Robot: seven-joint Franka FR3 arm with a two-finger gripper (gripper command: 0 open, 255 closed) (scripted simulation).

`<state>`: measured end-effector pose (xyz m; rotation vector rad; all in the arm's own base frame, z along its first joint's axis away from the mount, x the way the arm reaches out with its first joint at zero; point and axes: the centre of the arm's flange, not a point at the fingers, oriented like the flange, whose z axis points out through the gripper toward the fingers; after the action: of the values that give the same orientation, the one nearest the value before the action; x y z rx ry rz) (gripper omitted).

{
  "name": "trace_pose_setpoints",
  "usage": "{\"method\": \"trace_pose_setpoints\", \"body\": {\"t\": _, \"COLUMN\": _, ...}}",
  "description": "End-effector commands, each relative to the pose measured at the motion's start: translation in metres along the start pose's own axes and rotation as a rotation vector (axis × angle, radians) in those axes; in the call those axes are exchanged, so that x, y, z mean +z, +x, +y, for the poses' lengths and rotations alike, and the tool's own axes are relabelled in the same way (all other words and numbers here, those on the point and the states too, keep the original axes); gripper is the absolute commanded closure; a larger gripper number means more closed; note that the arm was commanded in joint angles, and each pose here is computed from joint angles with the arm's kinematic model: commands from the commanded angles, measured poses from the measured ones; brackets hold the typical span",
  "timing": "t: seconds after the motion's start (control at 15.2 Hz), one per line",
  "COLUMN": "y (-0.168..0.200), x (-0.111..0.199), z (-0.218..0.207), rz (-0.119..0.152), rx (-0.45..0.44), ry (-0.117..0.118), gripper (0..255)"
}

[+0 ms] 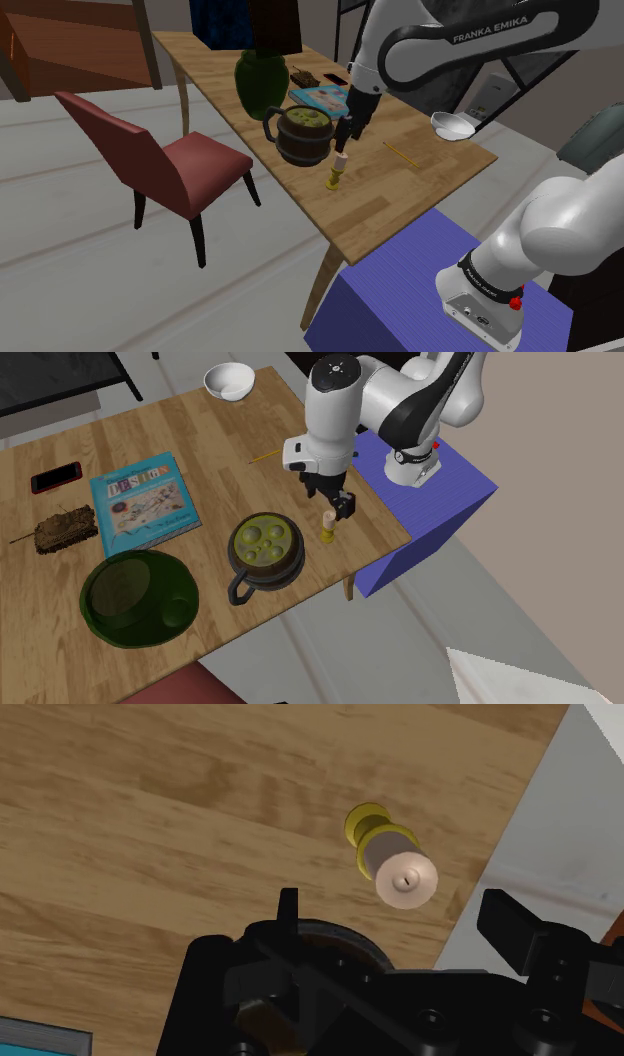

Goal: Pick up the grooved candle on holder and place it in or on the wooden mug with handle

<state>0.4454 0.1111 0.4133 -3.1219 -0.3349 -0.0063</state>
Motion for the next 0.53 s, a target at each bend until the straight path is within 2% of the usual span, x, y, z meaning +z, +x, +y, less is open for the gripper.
{"method": "trace_pose_setpoints", "body": {"t": 0.0, "y": 0.015, "x": 0.021, "z": -0.011, "rz": -0.007, "rx": -0.011, "ry": 0.015, "gripper": 0}}
{"method": "trace_pose_setpoints", "body": {"t": 0.46, "y": 0.016, "x": 0.054, "z": -0.012, "rz": -0.008, "rx": -0.012, "ry": 0.017, "gripper": 0}}
